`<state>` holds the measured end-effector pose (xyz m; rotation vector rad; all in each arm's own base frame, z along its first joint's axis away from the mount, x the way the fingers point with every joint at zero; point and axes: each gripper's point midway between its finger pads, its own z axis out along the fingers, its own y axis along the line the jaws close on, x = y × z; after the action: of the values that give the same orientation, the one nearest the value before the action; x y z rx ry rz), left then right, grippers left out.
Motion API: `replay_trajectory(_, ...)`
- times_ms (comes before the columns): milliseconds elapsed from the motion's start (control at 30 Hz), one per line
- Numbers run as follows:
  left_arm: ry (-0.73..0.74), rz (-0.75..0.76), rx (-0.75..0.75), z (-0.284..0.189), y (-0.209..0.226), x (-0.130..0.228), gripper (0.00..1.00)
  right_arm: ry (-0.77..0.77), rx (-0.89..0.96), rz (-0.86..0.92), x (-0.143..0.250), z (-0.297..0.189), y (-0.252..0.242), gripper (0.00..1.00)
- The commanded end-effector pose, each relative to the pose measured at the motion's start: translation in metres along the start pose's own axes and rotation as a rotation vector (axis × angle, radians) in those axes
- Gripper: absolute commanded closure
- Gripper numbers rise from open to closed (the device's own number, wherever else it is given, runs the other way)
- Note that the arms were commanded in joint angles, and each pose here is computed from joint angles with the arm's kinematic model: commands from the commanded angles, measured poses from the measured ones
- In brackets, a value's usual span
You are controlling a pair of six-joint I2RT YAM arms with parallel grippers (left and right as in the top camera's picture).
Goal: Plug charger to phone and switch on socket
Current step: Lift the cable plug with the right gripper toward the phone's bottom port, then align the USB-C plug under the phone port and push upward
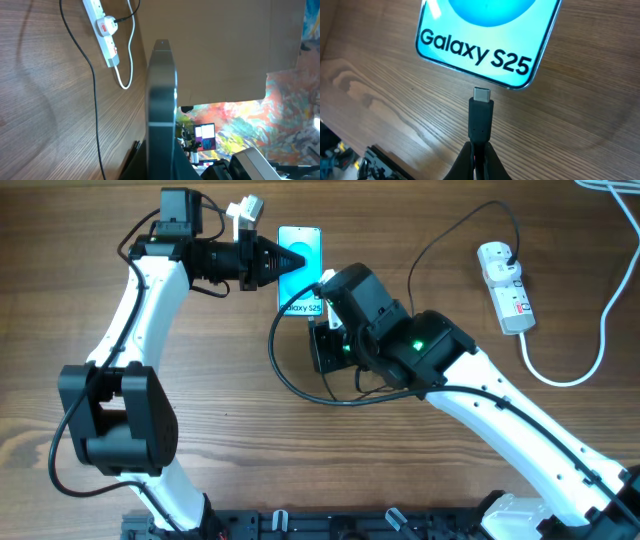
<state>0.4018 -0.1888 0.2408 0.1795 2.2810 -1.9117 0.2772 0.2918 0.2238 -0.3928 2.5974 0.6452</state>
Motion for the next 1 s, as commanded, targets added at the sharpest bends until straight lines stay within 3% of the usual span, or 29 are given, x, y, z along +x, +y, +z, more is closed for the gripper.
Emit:
replay_trajectory(0, 0.004, 0.054, 0.05, -0.004, -0.024, 0.001, 0.96, 0.005, -0.01, 0.028, -0.001, 0.005, 0.002, 0.96)
replay_trajectory(467, 0.032, 0.126, 0.078, 0.009, -0.032, 0.003, 0.96, 0.033, -0.053, 0.051, 0.001, 0.014, 0.01, 0.96)
replay_trajectory(733, 0.033, 0.125, 0.079, 0.009, -0.033, 0.003, 0.96, 0.009, 0.049, 0.057, -0.001, 0.014, -0.009, 0.96)
replay_trajectory(967, 0.033, 0.126, 0.077, 0.009, -0.032, 0.003, 0.96, 0.003, 0.029, 0.053, -0.003, 0.014, -0.005, 0.96)
